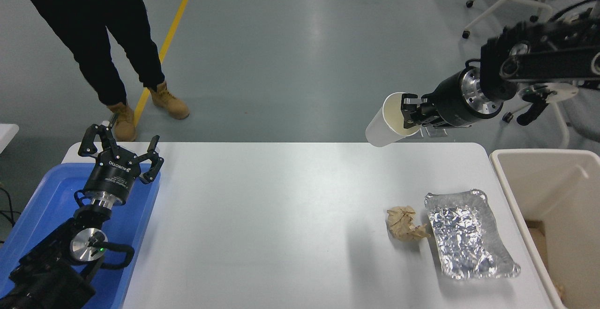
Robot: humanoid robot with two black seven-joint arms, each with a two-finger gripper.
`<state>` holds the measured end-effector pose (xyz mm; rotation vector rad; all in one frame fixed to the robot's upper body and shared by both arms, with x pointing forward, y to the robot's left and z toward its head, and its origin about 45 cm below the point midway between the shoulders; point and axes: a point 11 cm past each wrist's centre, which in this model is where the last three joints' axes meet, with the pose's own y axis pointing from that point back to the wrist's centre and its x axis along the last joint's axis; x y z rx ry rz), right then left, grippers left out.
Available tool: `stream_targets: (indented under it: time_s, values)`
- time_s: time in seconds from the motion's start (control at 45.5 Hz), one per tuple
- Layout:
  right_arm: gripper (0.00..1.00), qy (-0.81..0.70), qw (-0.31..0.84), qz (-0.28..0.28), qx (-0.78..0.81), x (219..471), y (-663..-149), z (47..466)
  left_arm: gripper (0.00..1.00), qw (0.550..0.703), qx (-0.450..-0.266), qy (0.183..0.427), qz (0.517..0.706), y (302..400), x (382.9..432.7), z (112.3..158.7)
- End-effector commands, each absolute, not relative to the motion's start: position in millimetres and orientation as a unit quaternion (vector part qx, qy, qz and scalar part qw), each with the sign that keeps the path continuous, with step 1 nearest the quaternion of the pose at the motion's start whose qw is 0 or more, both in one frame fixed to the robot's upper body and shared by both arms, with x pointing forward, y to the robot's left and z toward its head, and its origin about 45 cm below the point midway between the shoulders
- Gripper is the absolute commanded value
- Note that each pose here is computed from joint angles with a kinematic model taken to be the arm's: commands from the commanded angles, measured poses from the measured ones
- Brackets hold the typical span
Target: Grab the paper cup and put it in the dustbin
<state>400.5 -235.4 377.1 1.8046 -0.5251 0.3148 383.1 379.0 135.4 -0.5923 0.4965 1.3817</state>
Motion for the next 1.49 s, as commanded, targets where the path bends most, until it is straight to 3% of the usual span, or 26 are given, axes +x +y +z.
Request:
stream_targets:
  time_s: [0.0, 0.396, 0.659, 0.857, 1.099, 1.275, 1.473]
  values:
    - [0.0, -0.245, 0.553, 0.147, 0.783, 398.4, -245.7, 423.2, 0.98, 0.703, -0.267, 0.224, 0.62, 378.7, 383.0, 135.1]
    - [0.0, -0.269, 0.553, 0.133, 0.777, 406.9, -262.8, 414.2, 0.98, 0.703, -0.266, 0.223, 0.621, 379.1, 383.1, 135.6]
    - [0.0, -0.402, 0.558, 0.103, 0.719, 443.1, -349.9, 385.4, 0.98, 0.703, -0.267, 0.224, 0.621, 378.4, 383.2, 135.3]
    - [0.0, -0.507, 0.561, 0.094, 0.648, 451.7, -421.1, 367.4, 0.98, 0.703, -0.267, 0.224, 0.62, 378.3, 383.1, 135.4]
    - [0.0, -0.624, 0.552, 0.053, 0.551, 440.1, -506.0, 339.1, 0.98, 0.703, -0.266, 0.223, 0.621, 379.1, 383.1, 135.6]
    - [0.0, -0.654, 0.583, 0.029, 0.481, 412.7, -567.9, 297.7, 0.98, 0.703, -0.266, 0.223, 0.621, 379.1, 383.1, 135.6]
    - [0.0, -0.672, 0.601, 0.011, 0.432, 380.0, -599.1, 247.4, 0.98, 0.704, -0.266, 0.223, 0.62, 378.9, 383.1, 135.6]
